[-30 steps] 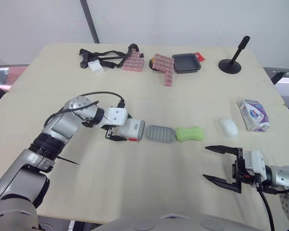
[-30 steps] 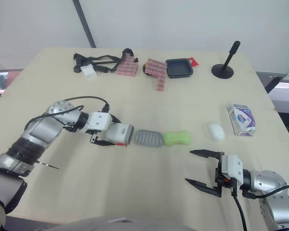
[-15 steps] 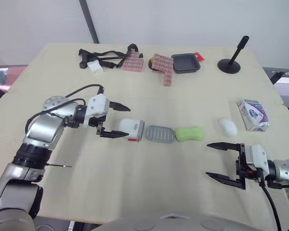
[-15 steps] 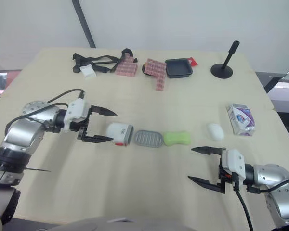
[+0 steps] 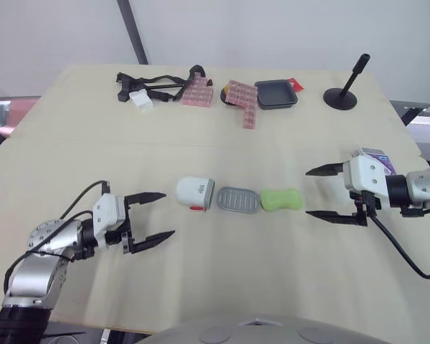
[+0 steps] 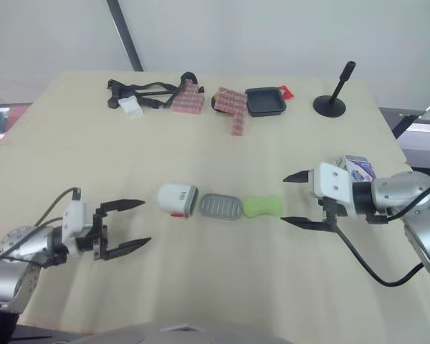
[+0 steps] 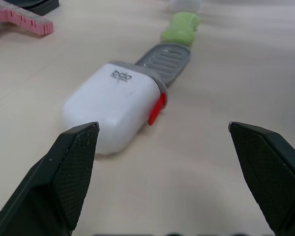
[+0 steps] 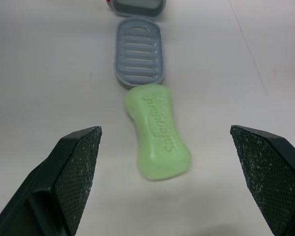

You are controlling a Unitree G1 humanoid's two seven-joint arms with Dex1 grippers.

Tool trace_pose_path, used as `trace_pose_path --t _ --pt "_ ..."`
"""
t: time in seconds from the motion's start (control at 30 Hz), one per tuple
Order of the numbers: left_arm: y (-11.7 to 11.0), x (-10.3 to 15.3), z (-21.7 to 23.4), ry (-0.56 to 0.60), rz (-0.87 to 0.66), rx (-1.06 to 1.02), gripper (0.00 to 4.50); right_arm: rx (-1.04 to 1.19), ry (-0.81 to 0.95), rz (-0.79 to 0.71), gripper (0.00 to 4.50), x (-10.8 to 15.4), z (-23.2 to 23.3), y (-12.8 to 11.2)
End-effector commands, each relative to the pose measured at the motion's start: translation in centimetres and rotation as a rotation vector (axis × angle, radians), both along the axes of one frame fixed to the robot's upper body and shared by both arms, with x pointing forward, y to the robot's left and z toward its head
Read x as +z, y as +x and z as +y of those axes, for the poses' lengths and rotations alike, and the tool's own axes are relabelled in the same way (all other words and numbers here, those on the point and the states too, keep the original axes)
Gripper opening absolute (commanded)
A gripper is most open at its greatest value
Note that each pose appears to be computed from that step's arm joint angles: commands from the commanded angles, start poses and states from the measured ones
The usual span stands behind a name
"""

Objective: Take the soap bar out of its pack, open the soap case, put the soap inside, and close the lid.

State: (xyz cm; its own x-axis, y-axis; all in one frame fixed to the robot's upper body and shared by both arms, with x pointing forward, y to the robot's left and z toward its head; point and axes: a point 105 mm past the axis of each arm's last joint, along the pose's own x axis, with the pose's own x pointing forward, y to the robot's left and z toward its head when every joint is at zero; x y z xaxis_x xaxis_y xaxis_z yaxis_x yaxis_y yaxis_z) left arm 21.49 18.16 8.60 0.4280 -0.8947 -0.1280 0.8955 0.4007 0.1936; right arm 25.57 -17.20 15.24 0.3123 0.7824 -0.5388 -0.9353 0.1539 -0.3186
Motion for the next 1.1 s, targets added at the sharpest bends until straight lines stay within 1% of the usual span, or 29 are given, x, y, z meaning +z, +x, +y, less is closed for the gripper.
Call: trace_pose_path --t 0.03,0.07,0.13,0.2,0.23,0.3,0.37,0.57,0.7,0.83,1.1 --pt "-0.9 0.4 -0.3 -0.01 -0.037 0.019 4.48 0.045 -0.038 0.051 4.5 0.1 1.1 0.3" --pt "-1.2 0.1 -0.3 -0.017 -0.024 0.029 4.48 0.053 -0.044 0.072 4.5 0.0 1.3 0.3" --pt "-2.6 -0.1 -1.0 -0.038 -0.015 0.01 4.48 0.071 -0.083 0.086 4.5 -0.4 1.8 1.0" --pt "-4.8 -0.4 -2.0 -0.05 -0.011 -0.06 4.48 0.079 -0.127 0.079 4.5 -0.8 2.6 2.2" --pt "-5.5 -0.5 -2.2 -0.058 -0.003 -0.071 4.48 0.08 -0.135 0.084 4.5 -0.9 2.9 2.6" --pt "-6.5 -0.5 -2.6 -0.059 -0.009 -0.104 4.48 0.101 -0.179 0.099 4.5 -1.3 3.3 2.7" --pt "-6.9 -0.3 -2.9 -0.057 -0.019 -0.119 4.48 0.114 -0.212 0.102 4.5 -1.7 3.7 2.8" --pt "-5.8 1.1 -3.5 -0.06 -0.077 -0.088 4.48 0.101 -0.247 0.124 4.5 -2.8 4.6 3.0" --pt "-5.4 1.7 -3.7 -0.034 -0.097 -0.092 4.48 0.074 -0.269 0.137 4.5 -3.5 4.5 3.1" --pt "-4.4 2.2 -3.4 0.003 -0.115 -0.065 4.48 0.052 -0.28 0.133 4.5 -4.0 4.6 3.4" --pt "-2.9 2.1 -1.9 0.046 -0.112 -0.038 4.48 0.056 -0.269 0.135 4.5 -4.3 5.3 3.4"
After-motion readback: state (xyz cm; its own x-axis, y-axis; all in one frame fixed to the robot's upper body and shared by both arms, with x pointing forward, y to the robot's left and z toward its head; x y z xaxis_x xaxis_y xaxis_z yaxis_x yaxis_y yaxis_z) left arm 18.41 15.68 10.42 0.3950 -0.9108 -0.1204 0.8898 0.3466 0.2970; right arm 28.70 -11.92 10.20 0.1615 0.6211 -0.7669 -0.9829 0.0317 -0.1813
